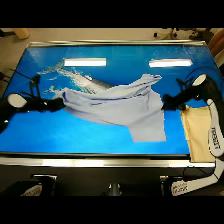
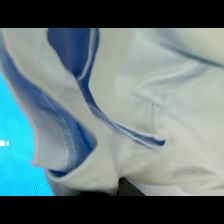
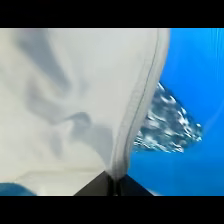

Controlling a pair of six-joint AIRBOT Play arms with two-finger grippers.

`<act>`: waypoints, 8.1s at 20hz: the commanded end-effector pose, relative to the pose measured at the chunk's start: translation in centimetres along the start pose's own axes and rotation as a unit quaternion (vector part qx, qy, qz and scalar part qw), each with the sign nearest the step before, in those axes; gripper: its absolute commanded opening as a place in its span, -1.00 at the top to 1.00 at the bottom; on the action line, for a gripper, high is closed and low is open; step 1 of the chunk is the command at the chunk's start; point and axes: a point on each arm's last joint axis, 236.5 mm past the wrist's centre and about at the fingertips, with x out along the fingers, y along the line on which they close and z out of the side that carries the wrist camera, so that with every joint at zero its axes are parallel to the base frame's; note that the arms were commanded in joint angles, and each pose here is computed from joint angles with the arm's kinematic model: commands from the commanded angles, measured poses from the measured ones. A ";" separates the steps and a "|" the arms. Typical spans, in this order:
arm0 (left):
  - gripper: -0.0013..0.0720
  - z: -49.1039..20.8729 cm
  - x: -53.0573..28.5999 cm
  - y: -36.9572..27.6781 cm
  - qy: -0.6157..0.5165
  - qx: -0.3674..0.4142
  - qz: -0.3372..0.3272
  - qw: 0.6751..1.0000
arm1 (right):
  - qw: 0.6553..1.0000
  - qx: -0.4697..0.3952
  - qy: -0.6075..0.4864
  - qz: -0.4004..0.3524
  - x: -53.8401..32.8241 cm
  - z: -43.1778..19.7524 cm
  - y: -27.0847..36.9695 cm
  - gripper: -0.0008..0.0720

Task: Fold the shirts.

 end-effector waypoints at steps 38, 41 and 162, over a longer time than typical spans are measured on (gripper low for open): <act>-0.46 4.8 6.7 4.6 0.101 -0.026 0.071 0.992 | 0.980 0.052 -0.177 0.068 -5.9 12.5 7.2 0.07; -0.74 2.4 2.1 8.7 0.176 -0.021 0.089 0.980 | 0.994 0.017 -0.107 -0.001 -8.1 7.7 2.8 -0.19; 0.88 -17.5 1.4 13.7 0.254 -0.155 0.044 0.954 | 0.990 0.077 0.120 0.021 6.3 -21.1 -3.3 -0.19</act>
